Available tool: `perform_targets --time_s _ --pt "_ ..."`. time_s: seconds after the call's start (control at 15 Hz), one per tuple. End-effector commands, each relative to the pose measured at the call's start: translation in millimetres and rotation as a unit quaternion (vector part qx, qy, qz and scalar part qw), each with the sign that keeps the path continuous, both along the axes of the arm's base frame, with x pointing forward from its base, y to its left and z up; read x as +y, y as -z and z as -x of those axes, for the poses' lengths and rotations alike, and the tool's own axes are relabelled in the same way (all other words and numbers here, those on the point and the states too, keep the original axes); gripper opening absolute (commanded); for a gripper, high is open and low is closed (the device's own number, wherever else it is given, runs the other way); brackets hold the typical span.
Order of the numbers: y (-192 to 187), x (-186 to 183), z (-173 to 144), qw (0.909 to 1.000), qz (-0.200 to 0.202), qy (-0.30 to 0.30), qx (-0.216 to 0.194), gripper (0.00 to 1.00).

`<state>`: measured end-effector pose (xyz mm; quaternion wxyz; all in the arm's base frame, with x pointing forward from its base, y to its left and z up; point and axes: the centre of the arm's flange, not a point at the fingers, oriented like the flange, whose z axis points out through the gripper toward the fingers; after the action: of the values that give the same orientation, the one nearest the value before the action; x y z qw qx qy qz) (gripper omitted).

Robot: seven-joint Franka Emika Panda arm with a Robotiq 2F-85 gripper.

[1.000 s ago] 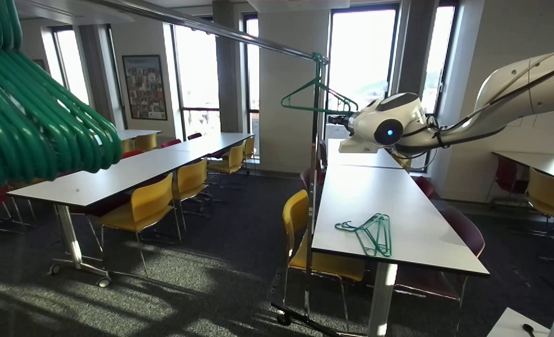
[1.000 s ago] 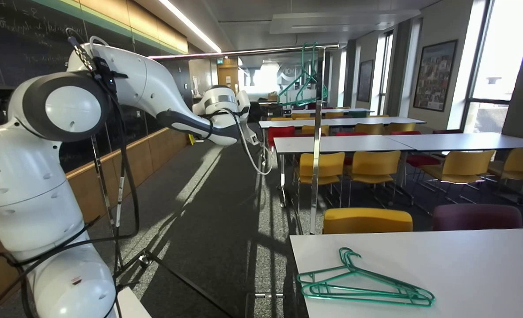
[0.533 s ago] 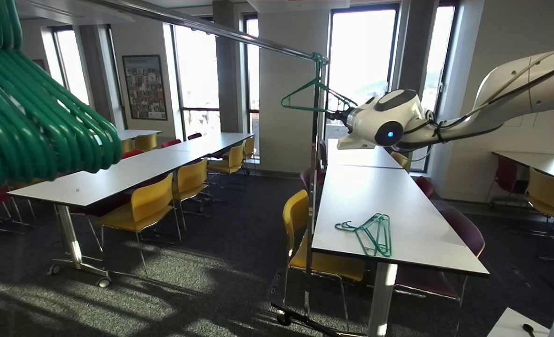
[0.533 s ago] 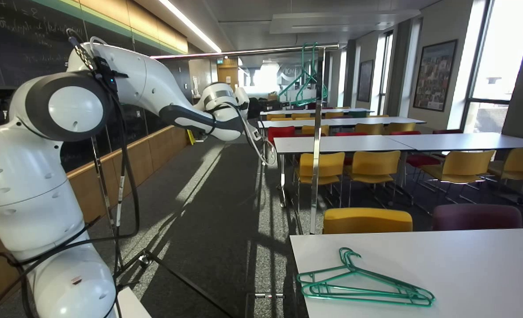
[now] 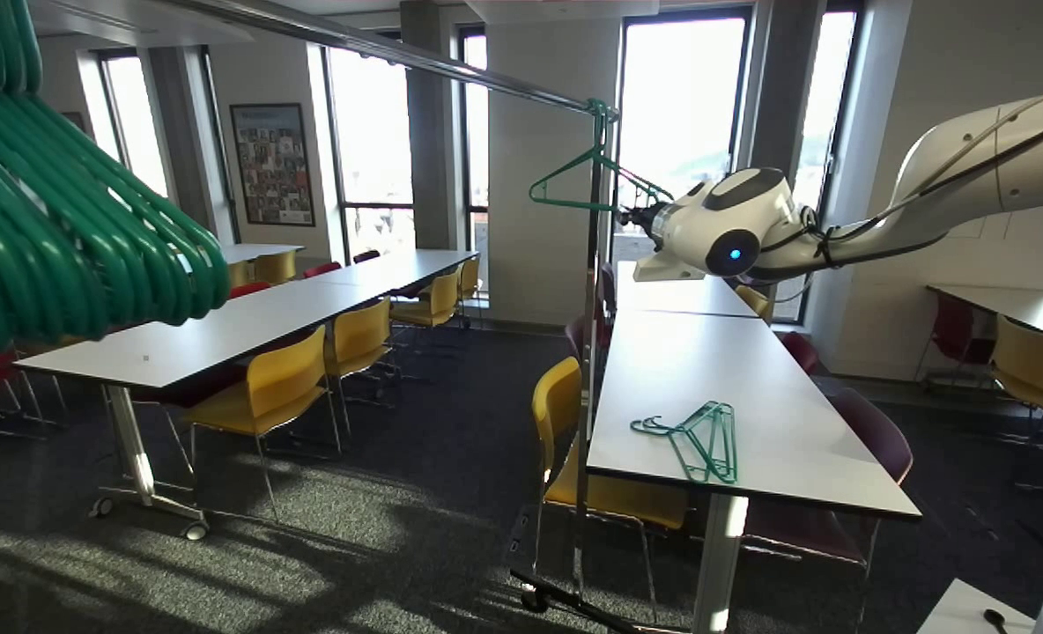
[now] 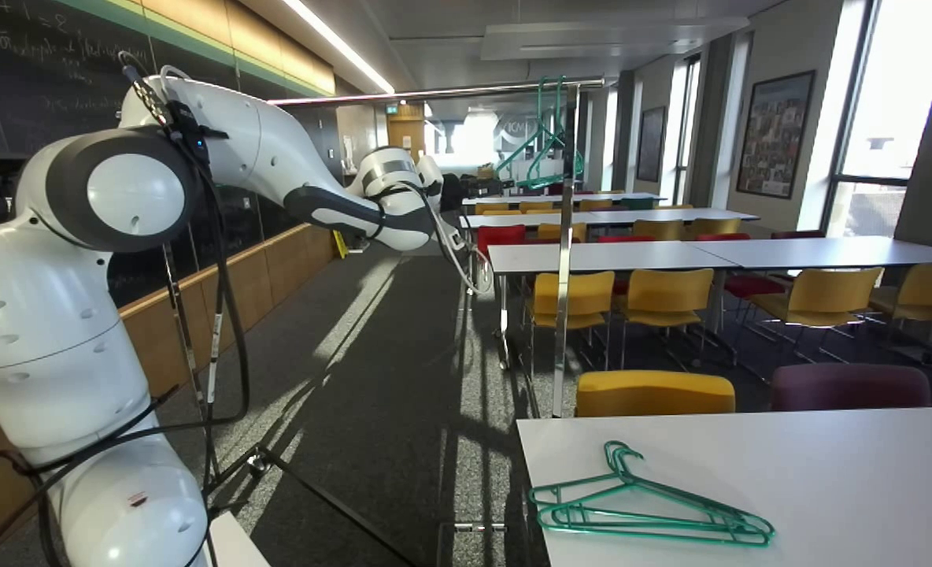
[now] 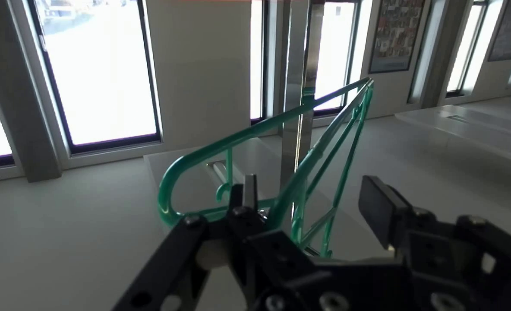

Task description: Put one hanger on the table

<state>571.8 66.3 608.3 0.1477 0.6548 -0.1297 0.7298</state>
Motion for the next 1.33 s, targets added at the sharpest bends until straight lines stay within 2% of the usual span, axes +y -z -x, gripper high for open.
perform_targets --time_s 0.0,0.33,0.4,0.47,0.53,1.07,1.13,1.27 --pt "-7 0 -3 0.9999 0.005 -0.009 -0.013 0.35" --pt "-8 1 -1 0.9999 0.005 -0.009 -0.011 0.01" --pt "-8 2 -1 0.9999 0.004 -0.009 -0.010 0.39" --pt "-8 4 -1 0.9999 0.004 -0.011 -0.010 0.36" --pt "-8 6 0 0.9999 0.004 -0.012 -0.010 0.37" --pt "-7 15 8 0.9998 0.007 -0.020 -0.006 0.96" --pt "-7 18 11 0.9997 0.007 -0.023 -0.005 0.99" --pt "-5 24 14 0.9996 0.007 -0.029 -0.003 1.00"
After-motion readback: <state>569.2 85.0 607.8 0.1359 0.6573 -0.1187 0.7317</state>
